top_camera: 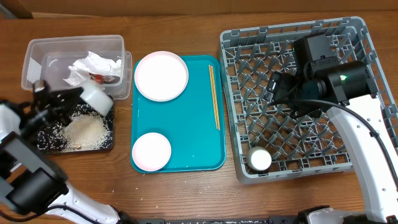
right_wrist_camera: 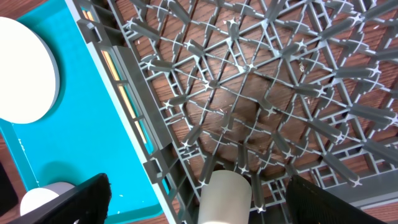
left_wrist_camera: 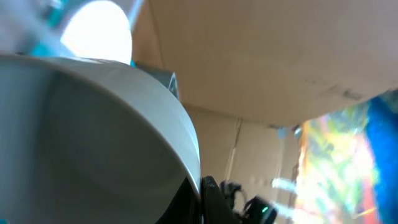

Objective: Sort waste into correct bins and load items into the dishwasher
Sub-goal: 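Tip the bowl to pour the rice onto the black tray, then set the empty bowl back on the teal tray with the left gripper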

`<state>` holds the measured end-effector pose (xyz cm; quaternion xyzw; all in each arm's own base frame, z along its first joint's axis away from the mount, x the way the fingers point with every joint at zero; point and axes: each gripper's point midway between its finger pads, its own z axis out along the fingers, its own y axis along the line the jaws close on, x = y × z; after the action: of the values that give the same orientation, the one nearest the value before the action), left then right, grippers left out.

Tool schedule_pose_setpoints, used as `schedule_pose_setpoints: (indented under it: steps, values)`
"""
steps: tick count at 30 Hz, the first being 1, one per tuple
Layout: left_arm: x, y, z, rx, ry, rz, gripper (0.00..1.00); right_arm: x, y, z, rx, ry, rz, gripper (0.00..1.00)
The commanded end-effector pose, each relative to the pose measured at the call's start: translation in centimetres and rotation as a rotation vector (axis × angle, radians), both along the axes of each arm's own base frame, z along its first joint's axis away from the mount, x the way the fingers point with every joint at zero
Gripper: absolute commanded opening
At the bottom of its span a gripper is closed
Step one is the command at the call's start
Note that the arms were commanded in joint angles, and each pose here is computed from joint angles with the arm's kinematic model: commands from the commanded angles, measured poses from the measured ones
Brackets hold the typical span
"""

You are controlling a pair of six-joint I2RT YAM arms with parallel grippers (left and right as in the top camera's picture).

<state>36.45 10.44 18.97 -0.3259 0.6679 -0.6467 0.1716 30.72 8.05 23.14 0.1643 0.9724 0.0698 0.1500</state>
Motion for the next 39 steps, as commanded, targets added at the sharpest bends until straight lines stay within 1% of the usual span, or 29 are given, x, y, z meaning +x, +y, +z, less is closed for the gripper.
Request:
schedule_pose_setpoints:
  steps: [1, 2, 4, 6, 7, 9, 10, 13, 15, 17, 20, 25, 29, 32, 34, 38, 39]
  values:
    - [2.1, -5.8, 4.2, 0.241, -0.132, -0.203, 0.04, 0.6, -0.2, 1.1, 0.004, -0.045, -0.004, 0.91]
    - [2.5, -7.5, 4.3, 0.287, -0.123, -0.260, 0.04, 0.7, -0.1, 1.1, 0.006, -0.050, -0.004, 0.91]
    - [3.9, -12.9, 3.9, 0.452, -0.092, -0.416, 0.04, 0.9, -0.1, 1.2, 0.008, -0.059, -0.004, 0.91]
    - [4.5, -16.5, 2.2, 0.605, -0.011, -0.491, 0.04, 0.9, -0.1, 1.2, 0.008, -0.059, -0.004, 0.91]
    - [4.4, -18.4, 0.6, 0.704, 0.046, -0.528, 0.04, 0.9, -0.1, 1.2, 0.008, -0.059, -0.004, 0.91]
    - [3.3, -21.9, -3.1, 0.982, 0.197, -0.588, 0.04, 1.0, 0.0, 1.3, 0.009, -0.064, -0.004, 0.91]
    - [2.7, -23.4, -4.3, 1.105, 0.226, -0.610, 0.04, 1.0, 0.0, 1.3, 0.010, -0.066, -0.003, 0.91]
    - [1.6, -25.8, -6.0, 1.347, 0.246, -0.635, 0.04, 1.1, 0.0, 1.3, 0.009, -0.067, -0.004, 0.91]
    - [0.9, -26.9, -7.0, 1.444, 0.262, -0.644, 0.04, 1.1, 0.0, 1.3, 0.010, -0.070, -0.004, 0.91]
    - [0.4, -27.8, -7.8, 1.479, 0.269, -0.657, 0.04, 1.2, 0.0, 1.4, 0.012, -0.074, -0.004, 0.91]
    - [-0.4, -29.1, -8.9, 1.497, 0.267, -0.706, 0.04, 1.2, 0.0, 1.4, 0.012, -0.074, -0.004, 0.91]
    - [-1.2, -29.0, -9.6, 1.497, 0.314, -0.728, 0.07, 1.4, 0.1, 1.4, 0.014, -0.083, -0.004, 0.91]
    - [-1.3, -28.9, -9.6, 1.497, 0.322, -0.731, 0.09, 1.6, 0.1, 1.5, 0.016, -0.091, -0.003, 0.91]
    - [-1.6, -29.1, -9.6, 1.482, 0.326, -0.741, 0.12, 1.6, 0.1, 1.5, 0.016, -0.092, -0.004, 0.91]
    - [-1.7, -29.4, -9.6, 1.463, 0.325, -0.750, 0.15, 1.6, 0.1, 1.5, 0.016, -0.092, -0.004, 0.91]
    - [-1.5, -29.3, -9.6, 1.460, 0.322, -0.743, 0.31, 1.8, 0.3, 1.7, 0.025, -0.102, -0.001, 0.91]
    - [-1.3, -29.1, -9.6, 1.458, 0.324, -0.735, 0.33, 1.9, 0.5, 1.7, 0.034, -0.104, 0.002, 0.91]
